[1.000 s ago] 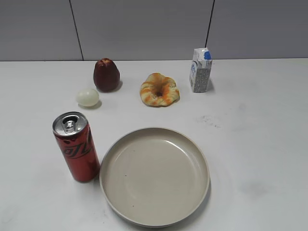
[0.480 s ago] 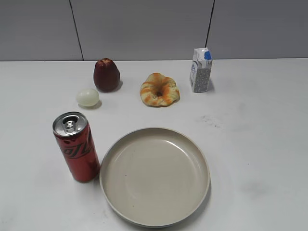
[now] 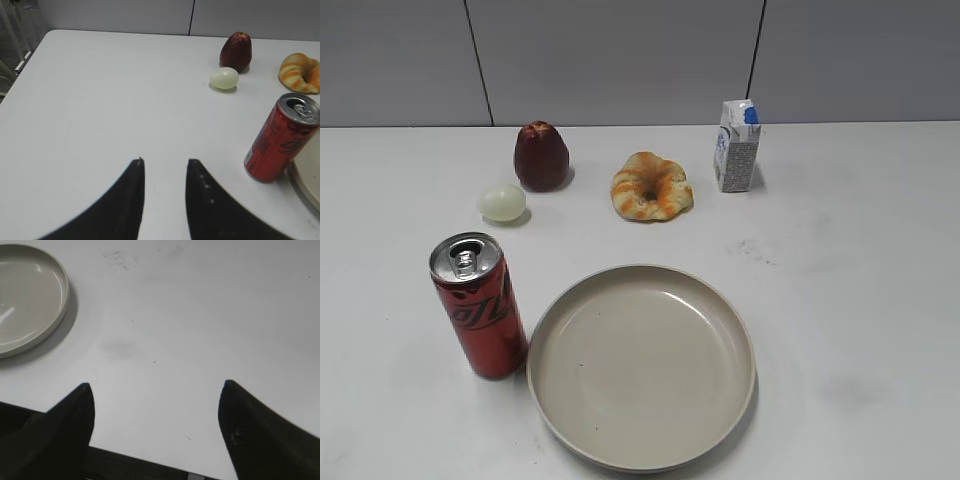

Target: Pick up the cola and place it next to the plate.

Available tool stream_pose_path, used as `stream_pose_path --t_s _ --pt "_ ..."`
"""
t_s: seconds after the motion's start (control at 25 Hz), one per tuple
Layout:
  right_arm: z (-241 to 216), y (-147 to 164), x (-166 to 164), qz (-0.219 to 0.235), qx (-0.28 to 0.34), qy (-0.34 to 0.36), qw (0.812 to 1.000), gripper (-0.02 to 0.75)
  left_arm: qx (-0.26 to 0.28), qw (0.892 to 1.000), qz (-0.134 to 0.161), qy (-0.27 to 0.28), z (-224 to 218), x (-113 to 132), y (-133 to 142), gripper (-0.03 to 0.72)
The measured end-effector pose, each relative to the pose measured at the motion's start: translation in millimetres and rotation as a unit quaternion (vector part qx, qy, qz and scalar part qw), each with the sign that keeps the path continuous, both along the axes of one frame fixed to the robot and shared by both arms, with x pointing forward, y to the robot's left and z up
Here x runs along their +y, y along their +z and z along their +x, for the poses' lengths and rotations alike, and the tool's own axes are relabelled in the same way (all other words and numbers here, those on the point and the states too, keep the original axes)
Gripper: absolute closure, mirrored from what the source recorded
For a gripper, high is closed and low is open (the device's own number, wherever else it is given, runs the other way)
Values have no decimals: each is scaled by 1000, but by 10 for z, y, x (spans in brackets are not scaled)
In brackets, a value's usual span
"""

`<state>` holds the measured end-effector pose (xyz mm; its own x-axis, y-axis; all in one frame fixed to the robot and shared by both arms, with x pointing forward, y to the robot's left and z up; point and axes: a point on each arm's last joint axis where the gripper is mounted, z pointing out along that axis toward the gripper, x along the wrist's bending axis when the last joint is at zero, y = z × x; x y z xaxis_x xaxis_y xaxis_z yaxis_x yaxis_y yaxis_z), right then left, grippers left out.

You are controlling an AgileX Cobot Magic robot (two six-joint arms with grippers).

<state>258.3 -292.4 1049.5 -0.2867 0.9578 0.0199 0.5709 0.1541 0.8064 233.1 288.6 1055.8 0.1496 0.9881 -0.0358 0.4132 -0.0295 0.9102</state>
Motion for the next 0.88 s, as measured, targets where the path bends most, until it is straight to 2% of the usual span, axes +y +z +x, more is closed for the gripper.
stream_pose_path --t_s 0.24,0.6,0.88 --pt "-12 3 -15 2 -6 -28 1000 154 0 1000 0 0 0 0 0 461" --pt "-231 17 -64 15 -81 -123 989 155 0 1000 0 0 0 0 0 459" --pt "-237 18 -64 15 -84 -127 988 155 0 1000 0 0 0 0 0 459"
